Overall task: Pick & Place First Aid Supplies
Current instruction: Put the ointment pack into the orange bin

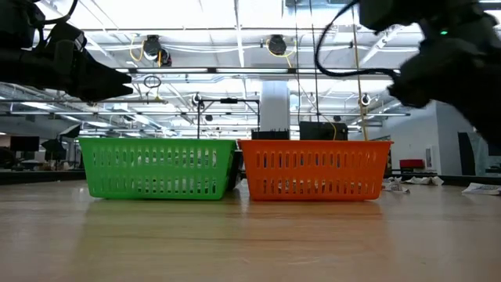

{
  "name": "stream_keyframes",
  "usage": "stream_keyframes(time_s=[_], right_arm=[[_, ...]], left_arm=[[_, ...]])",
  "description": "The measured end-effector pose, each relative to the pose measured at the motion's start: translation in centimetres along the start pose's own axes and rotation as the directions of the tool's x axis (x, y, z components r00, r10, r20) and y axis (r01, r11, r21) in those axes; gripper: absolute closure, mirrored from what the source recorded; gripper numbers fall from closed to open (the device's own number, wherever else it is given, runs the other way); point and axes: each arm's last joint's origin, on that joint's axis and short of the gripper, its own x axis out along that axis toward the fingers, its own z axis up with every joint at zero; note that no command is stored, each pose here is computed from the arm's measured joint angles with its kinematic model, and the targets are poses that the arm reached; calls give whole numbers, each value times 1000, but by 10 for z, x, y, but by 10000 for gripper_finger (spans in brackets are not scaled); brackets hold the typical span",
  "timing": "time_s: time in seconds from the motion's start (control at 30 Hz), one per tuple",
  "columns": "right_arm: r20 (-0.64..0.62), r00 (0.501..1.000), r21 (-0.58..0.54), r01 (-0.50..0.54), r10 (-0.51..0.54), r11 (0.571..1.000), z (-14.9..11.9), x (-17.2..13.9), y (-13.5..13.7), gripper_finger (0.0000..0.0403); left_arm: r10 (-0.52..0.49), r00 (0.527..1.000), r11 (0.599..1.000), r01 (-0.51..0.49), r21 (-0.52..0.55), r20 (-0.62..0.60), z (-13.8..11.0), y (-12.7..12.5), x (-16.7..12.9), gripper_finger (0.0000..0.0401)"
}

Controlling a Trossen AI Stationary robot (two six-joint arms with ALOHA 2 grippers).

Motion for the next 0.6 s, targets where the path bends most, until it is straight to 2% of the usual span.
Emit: stream_keyframes(time_s=[0.33, 0.6], right_arm=[[-109, 990, 83, 100, -90, 992, -29, 20, -26, 223], [-154, 980, 136, 147, -126, 980, -40, 29, -44, 227]], left_arm=[[0, 1000, 1000, 0, 0, 0, 0, 0, 0, 36], [0, 1000, 1000, 0, 0, 0, 0, 0, 0, 36]])
